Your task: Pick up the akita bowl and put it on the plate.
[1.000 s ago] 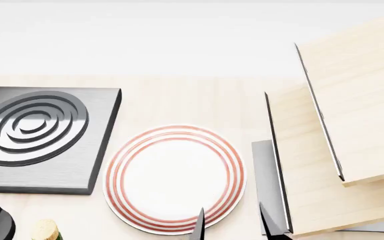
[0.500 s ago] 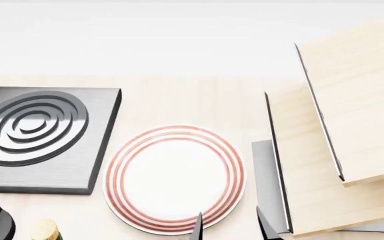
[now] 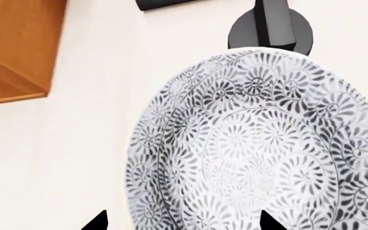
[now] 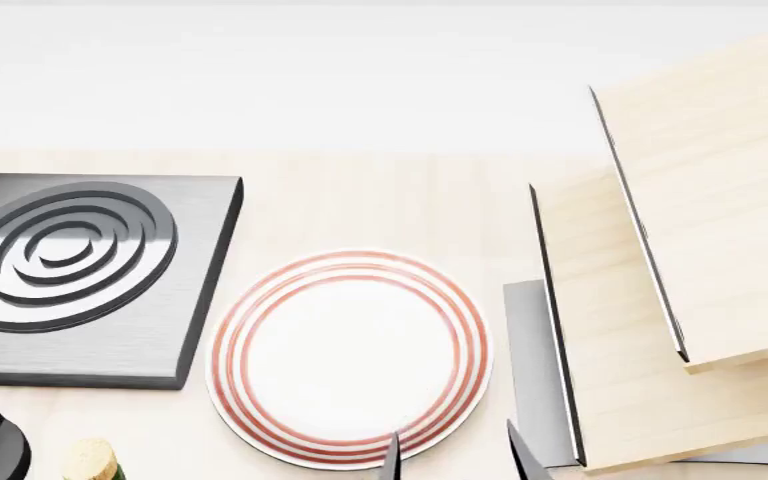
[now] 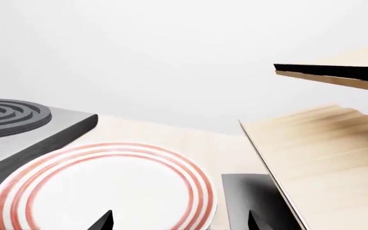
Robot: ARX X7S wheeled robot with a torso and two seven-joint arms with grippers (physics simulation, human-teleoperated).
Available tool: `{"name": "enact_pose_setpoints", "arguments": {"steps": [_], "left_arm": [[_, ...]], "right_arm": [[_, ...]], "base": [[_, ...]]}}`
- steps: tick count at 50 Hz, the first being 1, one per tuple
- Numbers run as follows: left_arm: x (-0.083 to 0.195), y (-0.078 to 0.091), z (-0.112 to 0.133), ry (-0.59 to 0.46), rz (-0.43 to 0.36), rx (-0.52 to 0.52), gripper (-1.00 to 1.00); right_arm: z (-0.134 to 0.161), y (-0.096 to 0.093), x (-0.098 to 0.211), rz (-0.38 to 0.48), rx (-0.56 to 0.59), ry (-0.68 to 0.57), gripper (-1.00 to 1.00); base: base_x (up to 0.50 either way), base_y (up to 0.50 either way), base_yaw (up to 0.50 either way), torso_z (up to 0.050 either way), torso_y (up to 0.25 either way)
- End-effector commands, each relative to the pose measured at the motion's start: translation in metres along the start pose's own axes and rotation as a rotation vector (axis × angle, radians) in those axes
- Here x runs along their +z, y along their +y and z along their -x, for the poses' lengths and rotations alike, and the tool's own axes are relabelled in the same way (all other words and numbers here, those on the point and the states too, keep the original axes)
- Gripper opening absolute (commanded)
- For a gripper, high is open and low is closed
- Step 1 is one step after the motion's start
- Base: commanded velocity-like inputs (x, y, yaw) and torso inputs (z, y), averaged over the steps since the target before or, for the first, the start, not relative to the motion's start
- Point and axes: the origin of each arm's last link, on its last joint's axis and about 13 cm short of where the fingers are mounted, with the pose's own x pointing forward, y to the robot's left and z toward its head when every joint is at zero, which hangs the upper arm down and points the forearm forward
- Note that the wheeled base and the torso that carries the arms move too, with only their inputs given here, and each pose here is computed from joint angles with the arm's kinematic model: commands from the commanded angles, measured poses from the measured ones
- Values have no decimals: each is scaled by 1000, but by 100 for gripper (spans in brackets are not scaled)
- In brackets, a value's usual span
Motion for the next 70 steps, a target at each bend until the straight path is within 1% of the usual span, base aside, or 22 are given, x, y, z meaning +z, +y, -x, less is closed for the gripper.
{"name": "enact_pose_setpoints", "arguments": {"steps": [1, 16, 37, 47, 48, 60, 65, 67, 68, 70], "left_arm": [[4, 2, -9, 23, 6, -4, 100], [-5, 5, -25, 60, 25, -18, 100], [-8, 1, -36, 87, 24, -41, 100], [-13, -3, -46, 99, 35, -65, 100], [-13, -4, -47, 98, 36, -73, -100], [-14, -3, -47, 89, 37, -68, -100], [-9, -2, -45, 50, 16, -46, -100], [-6, -1, -43, 22, 23, -30, -100], [-6, -1, -41, 7, 4, -28, -100], [-5, -1, -40, 6, 6, -24, -100]], "right_arm": [[0, 0, -2, -1, -1, 4, 100], [0, -1, -5, 0, -2, 7, 100], [2, 1, -6, 1, 0, 17, 100], [2, 1, -6, 2, 2, 19, 100], [1, 1, -6, 2, 1, 20, 100], [2, 1, -9, 0, 2, 24, 100], [1, 1, -10, -2, -2, 27, 100], [2, 1, -10, -2, 0, 25, 100], [2, 1, -10, -2, -1, 25, 100], [2, 1, -10, -3, -1, 26, 100]], "base": [[0, 0, 0, 0, 0], [0, 0, 0, 0, 0], [0, 0, 0, 0, 0], [1, 0, 0, -2, 0], [10, 0, -5, 0, 0], [0, 0, -2, -2, 0], [2, -1, -3, 0, 0], [0, -1, -1, 0, 0], [0, 0, -3, -10, 0], [0, -1, 0, 0, 0]]}}
